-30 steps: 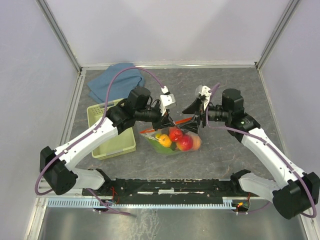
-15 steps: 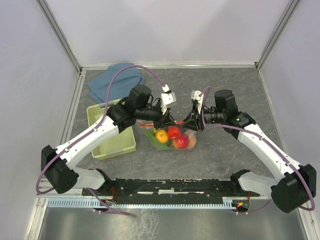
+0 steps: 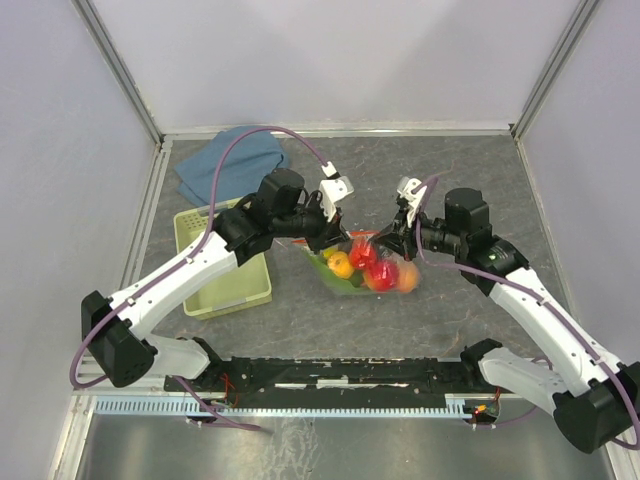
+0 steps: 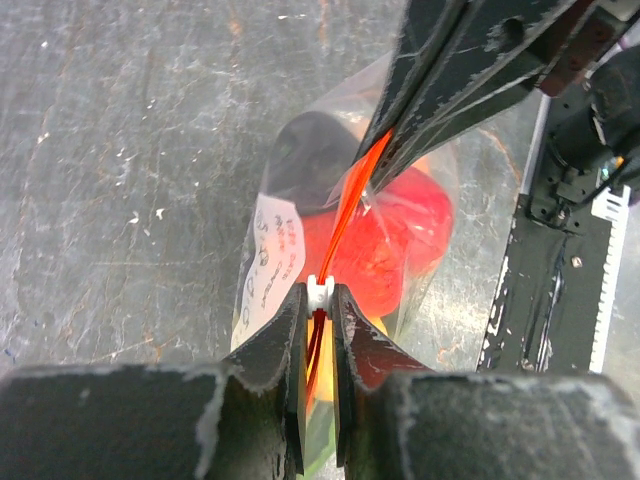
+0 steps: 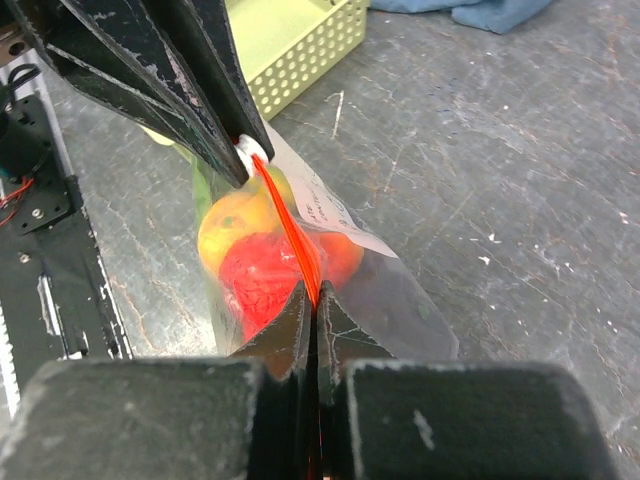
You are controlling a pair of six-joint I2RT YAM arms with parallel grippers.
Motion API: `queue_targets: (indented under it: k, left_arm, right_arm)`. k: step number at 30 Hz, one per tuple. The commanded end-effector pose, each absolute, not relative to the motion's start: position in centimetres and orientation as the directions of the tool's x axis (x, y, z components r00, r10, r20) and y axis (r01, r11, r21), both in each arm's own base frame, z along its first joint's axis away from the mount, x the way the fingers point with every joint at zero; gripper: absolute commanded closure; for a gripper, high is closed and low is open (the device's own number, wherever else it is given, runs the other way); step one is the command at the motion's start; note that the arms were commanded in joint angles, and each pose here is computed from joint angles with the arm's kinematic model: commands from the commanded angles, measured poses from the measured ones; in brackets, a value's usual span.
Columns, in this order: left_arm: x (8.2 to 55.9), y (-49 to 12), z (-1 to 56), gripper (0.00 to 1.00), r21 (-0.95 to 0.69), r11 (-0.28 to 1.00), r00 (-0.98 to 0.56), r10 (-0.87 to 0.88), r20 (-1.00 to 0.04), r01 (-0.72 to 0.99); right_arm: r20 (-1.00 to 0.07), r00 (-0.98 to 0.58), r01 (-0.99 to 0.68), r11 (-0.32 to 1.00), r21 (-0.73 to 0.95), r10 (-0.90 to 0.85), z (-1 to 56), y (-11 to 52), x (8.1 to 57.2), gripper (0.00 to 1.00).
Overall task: Place the food in the zip-top bag and seal the zipper
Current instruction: Zip the zipper food storage bag at the center of the board.
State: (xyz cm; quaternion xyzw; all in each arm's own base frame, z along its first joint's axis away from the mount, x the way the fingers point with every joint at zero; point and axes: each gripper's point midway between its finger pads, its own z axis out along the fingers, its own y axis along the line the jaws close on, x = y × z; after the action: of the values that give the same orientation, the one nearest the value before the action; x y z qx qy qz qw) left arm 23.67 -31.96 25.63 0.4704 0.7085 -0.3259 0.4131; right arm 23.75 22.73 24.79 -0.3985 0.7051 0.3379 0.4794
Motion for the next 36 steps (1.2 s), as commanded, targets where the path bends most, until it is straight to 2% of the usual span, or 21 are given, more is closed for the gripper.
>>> queue_targets:
  k: [1, 10, 18, 36]
  left_arm:
    - [25.1, -29.4, 25.1, 0.97, -0.072, 0.515, -0.323, 0.418, -0.849, 0.854]
    - [24.9, -25.4, 23.5, 0.97, -0.005, 0.63, -0.386, 0.47, -0.794, 0.777]
    - [24.7, -22.4, 22.2, 0.97, 0.033, 0.678, -0.418, 0.49, -0.765, 0.734]
    - [26.0, -20.1, 21.3, 0.97, 0.049, 0.765, -0.449, 0.428, -0.784, 0.642]
  right_arm:
    - [-0.974, -0.154, -0.813, 0.581, 0.028, -0.168, 27.8, 21.2, 25.7, 0.98]
    - [-0.981, -0.127, -0.753, 0.658, -0.001, -0.146, 28.5, 19.8, 26.3, 0.98]
    - [-0.981, -0.131, -0.722, 0.692, -0.003, -0.141, 28.3, 19.3, 26.8, 0.98]
    - [-0.982, -0.134, -0.711, 0.703, 0.0, -0.135, 28.3, 19.3, 27.6, 0.98]
